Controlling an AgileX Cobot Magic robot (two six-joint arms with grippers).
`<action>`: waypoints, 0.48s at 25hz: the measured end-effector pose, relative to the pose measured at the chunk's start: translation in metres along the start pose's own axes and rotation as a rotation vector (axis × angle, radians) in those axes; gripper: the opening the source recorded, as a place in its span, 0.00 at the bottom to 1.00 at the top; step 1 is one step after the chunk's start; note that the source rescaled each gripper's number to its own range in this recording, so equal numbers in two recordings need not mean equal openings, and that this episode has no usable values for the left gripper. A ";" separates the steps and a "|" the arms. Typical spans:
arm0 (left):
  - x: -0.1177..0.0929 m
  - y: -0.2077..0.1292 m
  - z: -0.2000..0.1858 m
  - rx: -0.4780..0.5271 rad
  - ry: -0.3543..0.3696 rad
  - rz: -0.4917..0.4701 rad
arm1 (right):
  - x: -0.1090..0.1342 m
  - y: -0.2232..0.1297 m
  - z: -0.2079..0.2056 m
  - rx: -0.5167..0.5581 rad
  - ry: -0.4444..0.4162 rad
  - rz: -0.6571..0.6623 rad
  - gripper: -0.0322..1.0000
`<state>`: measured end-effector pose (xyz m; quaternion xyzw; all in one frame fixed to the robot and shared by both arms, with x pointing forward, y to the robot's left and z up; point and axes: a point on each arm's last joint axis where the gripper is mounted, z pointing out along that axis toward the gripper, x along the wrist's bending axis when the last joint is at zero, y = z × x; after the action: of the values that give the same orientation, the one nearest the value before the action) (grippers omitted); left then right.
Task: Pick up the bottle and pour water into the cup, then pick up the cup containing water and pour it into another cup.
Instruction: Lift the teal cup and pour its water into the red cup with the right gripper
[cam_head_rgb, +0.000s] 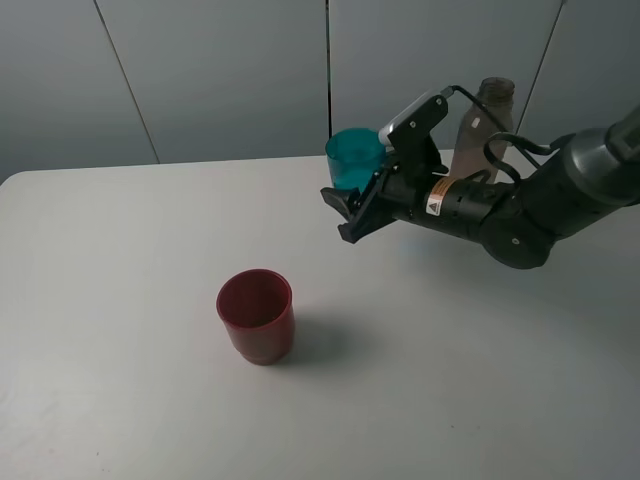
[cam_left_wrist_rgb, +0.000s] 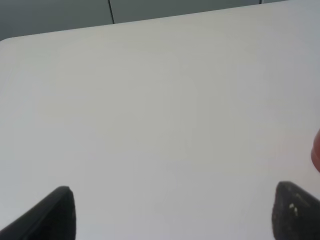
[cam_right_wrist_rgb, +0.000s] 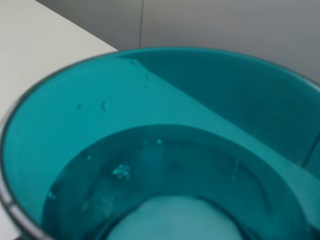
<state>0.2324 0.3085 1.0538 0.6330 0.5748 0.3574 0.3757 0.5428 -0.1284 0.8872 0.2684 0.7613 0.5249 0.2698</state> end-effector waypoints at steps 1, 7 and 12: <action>0.000 0.000 0.000 0.000 0.000 0.000 | 0.001 0.003 -0.005 -0.003 -0.001 -0.006 0.05; 0.000 0.000 0.000 0.000 0.000 0.000 | 0.004 0.021 -0.024 0.056 0.024 -0.108 0.05; 0.000 0.000 0.000 0.000 0.000 0.000 | 0.021 0.027 -0.025 0.096 0.086 -0.176 0.05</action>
<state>0.2324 0.3085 1.0538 0.6330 0.5748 0.3574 0.3757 0.5142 -0.1223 0.9177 0.1904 0.8171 0.4732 0.2686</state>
